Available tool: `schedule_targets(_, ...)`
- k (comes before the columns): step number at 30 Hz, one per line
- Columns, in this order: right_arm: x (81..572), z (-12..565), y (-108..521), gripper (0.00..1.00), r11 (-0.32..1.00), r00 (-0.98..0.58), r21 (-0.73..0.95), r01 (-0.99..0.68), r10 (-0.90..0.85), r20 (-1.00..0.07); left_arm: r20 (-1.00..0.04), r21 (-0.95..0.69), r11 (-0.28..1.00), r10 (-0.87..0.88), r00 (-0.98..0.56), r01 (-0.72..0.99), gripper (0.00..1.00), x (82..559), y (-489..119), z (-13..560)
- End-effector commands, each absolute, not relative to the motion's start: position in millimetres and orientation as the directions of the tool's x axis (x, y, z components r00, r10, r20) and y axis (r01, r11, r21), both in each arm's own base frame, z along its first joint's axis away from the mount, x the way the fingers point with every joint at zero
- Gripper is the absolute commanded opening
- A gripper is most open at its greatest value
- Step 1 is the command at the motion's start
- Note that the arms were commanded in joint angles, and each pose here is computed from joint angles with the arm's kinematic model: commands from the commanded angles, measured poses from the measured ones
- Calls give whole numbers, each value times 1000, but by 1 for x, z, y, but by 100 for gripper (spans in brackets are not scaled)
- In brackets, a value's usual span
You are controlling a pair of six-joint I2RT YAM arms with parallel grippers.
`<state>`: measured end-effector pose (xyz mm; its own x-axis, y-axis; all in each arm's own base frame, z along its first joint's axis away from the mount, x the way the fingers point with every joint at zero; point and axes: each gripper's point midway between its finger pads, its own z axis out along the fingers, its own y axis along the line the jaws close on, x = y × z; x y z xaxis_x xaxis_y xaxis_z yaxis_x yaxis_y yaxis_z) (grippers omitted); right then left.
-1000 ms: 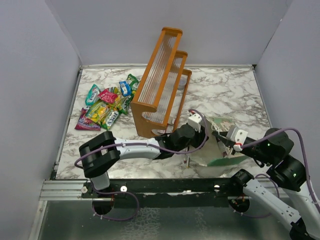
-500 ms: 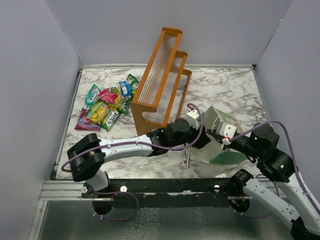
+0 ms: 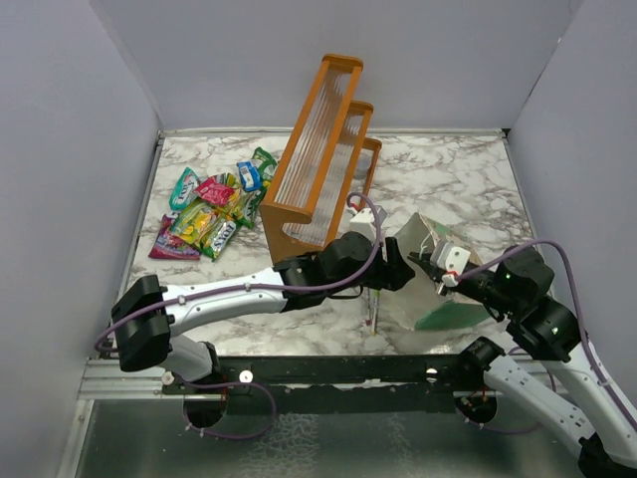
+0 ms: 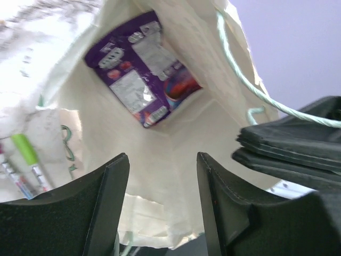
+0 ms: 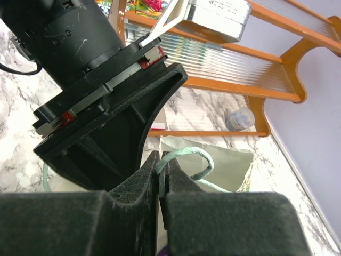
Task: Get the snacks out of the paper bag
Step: Take out the snack from the paper bag.
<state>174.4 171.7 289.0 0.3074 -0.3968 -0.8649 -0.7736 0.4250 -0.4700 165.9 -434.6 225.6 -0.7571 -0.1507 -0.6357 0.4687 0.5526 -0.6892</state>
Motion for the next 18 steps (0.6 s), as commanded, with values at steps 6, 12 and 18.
schedule_targets(6, 167, 312, 164, 2, 442, 373, -518, -733, -375, -848, -804, -498, 733, -190, -563, 464, 78, 198, -371, 247)
schedule_targets(12, 163, 319, 163, 2, 446, 381, -516, -731, -360, -851, -796, -566, 645, -265, -544, 514, 75, 189, -370, 261)
schedule_targets(18, 161, 324, 162, 2, 459, 383, -507, -730, -339, -859, -661, -737, 441, -312, -683, 512, 43, 157, -392, 285)
